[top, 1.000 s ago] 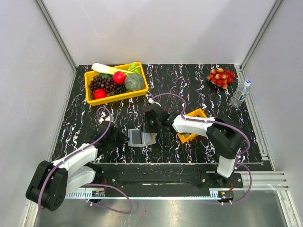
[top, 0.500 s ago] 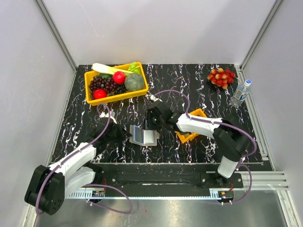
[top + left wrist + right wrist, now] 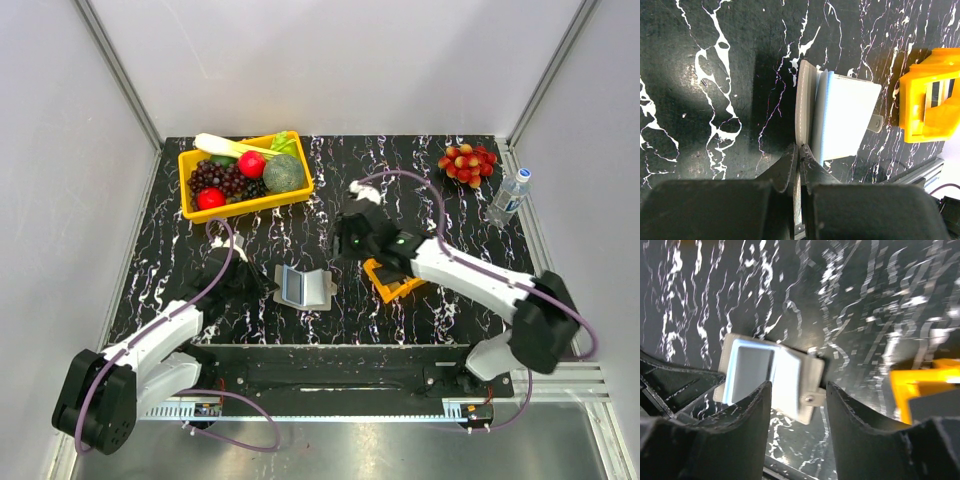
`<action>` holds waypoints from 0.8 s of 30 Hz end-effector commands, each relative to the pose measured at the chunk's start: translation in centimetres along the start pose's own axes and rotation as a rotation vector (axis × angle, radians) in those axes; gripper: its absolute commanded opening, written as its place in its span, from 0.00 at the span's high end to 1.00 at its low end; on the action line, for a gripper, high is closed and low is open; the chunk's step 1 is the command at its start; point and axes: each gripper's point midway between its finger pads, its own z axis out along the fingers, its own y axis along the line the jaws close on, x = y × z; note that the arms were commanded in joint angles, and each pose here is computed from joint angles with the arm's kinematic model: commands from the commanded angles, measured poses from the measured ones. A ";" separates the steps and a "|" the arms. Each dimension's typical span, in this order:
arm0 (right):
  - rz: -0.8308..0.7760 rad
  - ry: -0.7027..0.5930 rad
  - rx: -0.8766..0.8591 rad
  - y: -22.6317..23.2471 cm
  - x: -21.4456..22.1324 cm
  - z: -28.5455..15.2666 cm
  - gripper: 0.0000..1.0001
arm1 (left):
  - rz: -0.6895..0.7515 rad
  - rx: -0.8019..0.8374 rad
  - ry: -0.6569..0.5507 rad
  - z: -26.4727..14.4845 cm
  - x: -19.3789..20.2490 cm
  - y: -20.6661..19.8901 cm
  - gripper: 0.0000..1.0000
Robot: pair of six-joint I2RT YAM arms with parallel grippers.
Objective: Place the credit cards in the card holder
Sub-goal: Insert the credit card into the card slot, then pick up the credit card from the storage box.
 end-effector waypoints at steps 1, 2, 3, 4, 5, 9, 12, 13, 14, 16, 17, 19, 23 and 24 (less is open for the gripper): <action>-0.029 -0.108 0.221 -6.5 -2.8 -4.4 0.44 | 0.027 0.063 -0.025 -0.4 -1.3 -2.2 1.00; -0.028 -0.092 0.242 -7.5 -2.7 -4.7 0.42 | 0.026 0.060 -0.023 -0.3 -1.2 -2.2 1.00; -0.033 -0.063 0.264 -8.4 -2.2 -4.9 0.41 | 0.026 0.060 -0.023 -0.3 -1.2 -2.1 1.00; -0.040 -0.042 0.284 -9.0 -1.7 -5.1 0.40 | 0.025 0.060 -0.025 -0.3 -1.3 -2.2 1.00; -0.052 -0.019 0.304 -9.6 -1.2 -5.1 0.36 | 0.026 0.060 -0.025 -0.3 -1.3 -2.2 1.00; -0.100 0.065 0.358 -11.1 0.7 -4.5 0.29 | 0.025 0.060 -0.025 -0.3 -1.2 -2.1 1.00; -0.136 0.102 0.378 -11.6 1.3 -3.7 0.25 | 0.024 0.060 -0.025 -0.3 -1.2 -2.1 1.00; -0.145 0.112 0.387 -11.8 1.4 -3.6 0.25 | 0.023 0.060 -0.028 -0.3 -1.3 -2.1 1.00; -0.150 0.122 0.394 -11.9 1.5 -3.3 0.25 | 0.021 0.057 -0.026 -0.3 -1.3 -2.1 1.00; -0.163 0.137 0.392 -11.9 1.7 -3.0 0.24 | 0.023 0.058 -0.027 -0.3 -1.3 -2.1 1.00; -0.166 0.149 0.395 -12.0 2.0 -2.8 0.24 | 0.024 0.062 -0.028 -0.4 -1.3 -2.2 1.00; -0.170 0.177 0.398 -12.2 2.6 -2.3 0.24 | 0.023 0.058 -0.027 -0.3 -1.3 -2.1 1.00; -0.182 0.224 0.423 -13.0 3.8 -1.3 0.24 | 0.023 0.058 -0.025 -0.3 -1.2 -2.1 1.00; -0.185 0.230 0.422 -13.0 4.0 -1.1 0.24 | 0.023 0.058 -0.025 -0.3 -1.2 -2.0 1.00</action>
